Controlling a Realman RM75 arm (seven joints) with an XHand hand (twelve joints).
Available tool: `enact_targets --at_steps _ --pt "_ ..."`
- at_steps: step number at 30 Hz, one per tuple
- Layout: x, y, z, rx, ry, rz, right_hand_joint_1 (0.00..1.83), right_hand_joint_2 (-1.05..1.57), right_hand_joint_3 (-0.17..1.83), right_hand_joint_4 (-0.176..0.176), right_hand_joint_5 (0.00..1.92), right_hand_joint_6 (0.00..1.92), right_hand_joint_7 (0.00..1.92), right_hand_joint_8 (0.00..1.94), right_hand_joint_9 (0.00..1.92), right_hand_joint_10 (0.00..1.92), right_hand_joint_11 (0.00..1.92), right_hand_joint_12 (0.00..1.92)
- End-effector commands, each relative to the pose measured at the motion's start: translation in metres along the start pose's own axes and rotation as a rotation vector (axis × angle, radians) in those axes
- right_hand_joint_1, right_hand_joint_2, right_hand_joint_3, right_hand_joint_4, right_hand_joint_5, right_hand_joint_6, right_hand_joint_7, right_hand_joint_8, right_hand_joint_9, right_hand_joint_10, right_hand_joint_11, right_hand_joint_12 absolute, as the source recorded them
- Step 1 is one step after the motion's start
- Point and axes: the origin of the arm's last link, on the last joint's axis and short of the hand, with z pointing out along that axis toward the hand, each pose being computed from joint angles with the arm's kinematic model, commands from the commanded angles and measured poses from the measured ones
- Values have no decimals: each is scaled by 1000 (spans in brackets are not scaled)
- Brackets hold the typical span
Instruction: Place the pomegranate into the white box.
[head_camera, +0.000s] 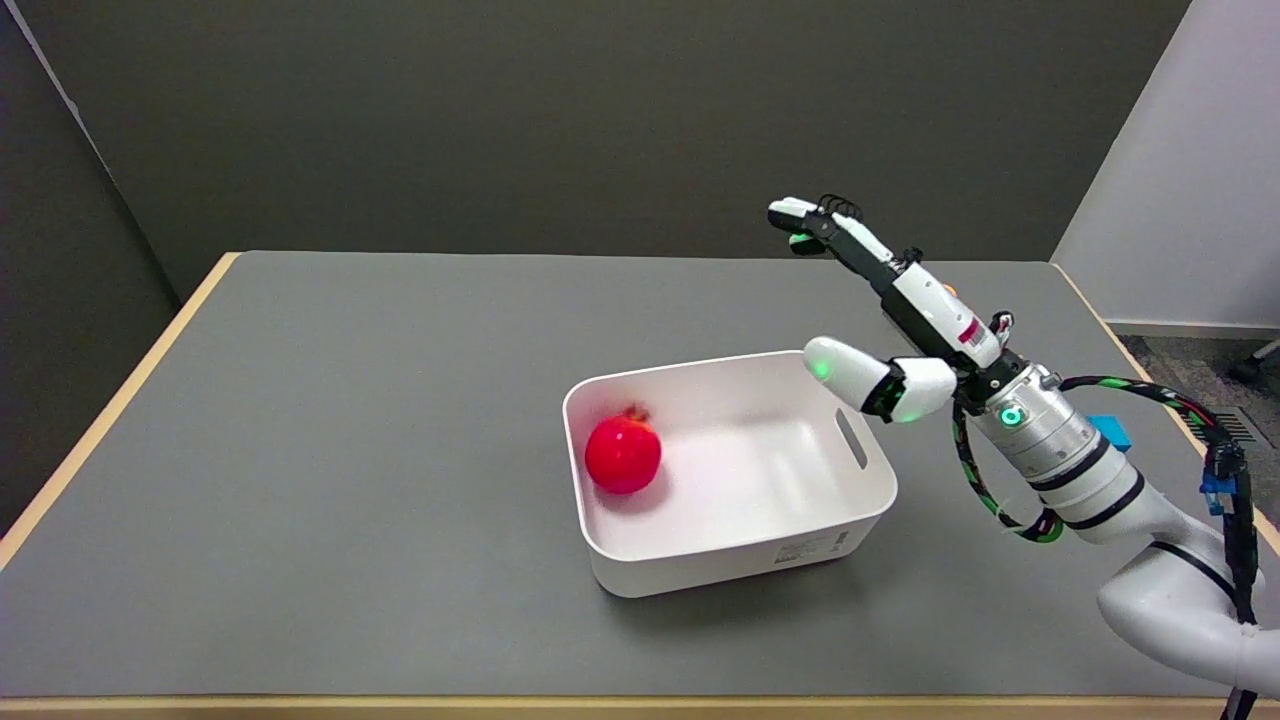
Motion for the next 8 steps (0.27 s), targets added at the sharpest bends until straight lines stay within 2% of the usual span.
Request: enact_targets --at_steps 1,3,6,8 --pt "22 -10 10 105 174 62 249 533 933 74 76 392 71 257 21 363 -1 973" --pt "27 -12 12 114 203 75 249 533 931 75 78 392 71 258 19 362 -1 961" --pt "30 -11 12 105 220 86 372 563 964 77 79 434 60 308 0 389 -1 920" --pt "31 -7 11 91 229 91 277 604 838 74 126 347 116 244 -1 469 -1 945"
